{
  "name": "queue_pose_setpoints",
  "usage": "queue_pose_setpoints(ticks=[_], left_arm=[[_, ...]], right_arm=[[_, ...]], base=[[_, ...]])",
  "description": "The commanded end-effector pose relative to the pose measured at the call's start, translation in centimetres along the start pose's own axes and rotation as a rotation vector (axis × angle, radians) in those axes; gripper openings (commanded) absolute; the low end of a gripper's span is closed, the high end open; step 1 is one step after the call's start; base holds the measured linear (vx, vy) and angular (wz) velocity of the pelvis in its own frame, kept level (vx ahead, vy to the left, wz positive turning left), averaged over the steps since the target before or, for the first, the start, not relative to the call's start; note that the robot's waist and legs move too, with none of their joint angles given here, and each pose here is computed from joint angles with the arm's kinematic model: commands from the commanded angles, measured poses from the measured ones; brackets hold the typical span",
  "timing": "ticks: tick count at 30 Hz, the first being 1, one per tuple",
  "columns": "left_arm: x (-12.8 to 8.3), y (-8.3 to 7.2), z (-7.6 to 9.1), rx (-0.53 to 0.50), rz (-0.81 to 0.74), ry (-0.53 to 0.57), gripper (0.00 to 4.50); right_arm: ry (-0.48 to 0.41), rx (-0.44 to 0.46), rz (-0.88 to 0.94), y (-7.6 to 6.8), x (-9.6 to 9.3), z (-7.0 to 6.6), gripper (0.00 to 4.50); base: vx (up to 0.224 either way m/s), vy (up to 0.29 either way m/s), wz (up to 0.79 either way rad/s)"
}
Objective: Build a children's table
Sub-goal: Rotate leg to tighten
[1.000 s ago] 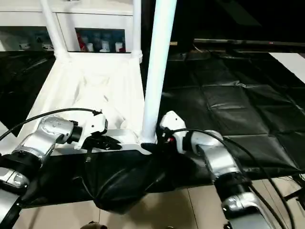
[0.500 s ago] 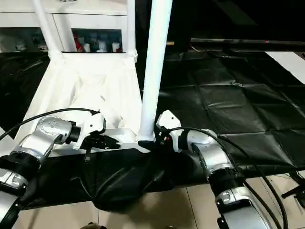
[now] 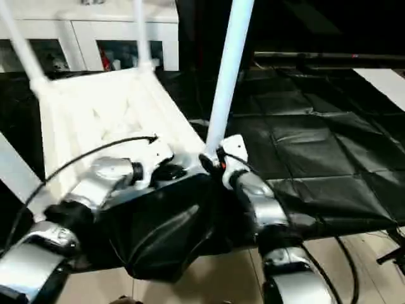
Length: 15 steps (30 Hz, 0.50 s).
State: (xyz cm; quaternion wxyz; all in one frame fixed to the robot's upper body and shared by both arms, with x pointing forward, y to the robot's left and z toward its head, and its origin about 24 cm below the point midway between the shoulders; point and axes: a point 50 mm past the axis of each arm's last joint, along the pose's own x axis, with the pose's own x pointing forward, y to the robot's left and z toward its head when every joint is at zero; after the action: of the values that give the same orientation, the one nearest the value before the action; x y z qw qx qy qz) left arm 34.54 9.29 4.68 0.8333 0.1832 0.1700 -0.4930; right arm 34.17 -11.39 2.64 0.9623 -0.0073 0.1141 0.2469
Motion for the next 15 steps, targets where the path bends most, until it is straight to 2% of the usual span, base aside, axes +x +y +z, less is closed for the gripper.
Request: queue_pose_setpoints(ticks=[1,4,5,8,11,15], left_arm=[[2.0,-1.8,0.5,-0.015,-0.028,-0.022,0.00],[1.7,-1.9,-0.1,-0.002,-0.051,0.011,0.00],[0.9,-1.9,-1.0,0.013,-0.103,0.053,0.00],[0.3,-1.9,-1.6,0.020,-0.142,0.073,0.00],[-1.4,-1.9,-2.4,0.047,-0.259,0.093,0.00],[-3.0,-1.8,-2.9,0.080,-0.358,0.093,0.00]], right_arm=[[-0.018,0.030,0.202,4.6,1.4,0.1,3.44],[-0.028,-0.004,0.224,4.2,1.2,0.4,3.47],[-0.026,-0.053,0.311,3.4,0.5,0.7,3.47],[-0.019,-0.082,0.377,2.8,-0.2,0.8,3.47],[0.024,-0.141,0.508,1.3,-1.7,1.1,3.47],[0.072,-0.182,0.621,0.3,-3.0,1.2,3.47]], base=[[0.000,0.000,0.00],[0.000,0.000,0.00],[0.000,0.000,0.00],[0.000,0.000,0.00],[0.000,0.000,0.00],[0.000,0.000,0.00]])
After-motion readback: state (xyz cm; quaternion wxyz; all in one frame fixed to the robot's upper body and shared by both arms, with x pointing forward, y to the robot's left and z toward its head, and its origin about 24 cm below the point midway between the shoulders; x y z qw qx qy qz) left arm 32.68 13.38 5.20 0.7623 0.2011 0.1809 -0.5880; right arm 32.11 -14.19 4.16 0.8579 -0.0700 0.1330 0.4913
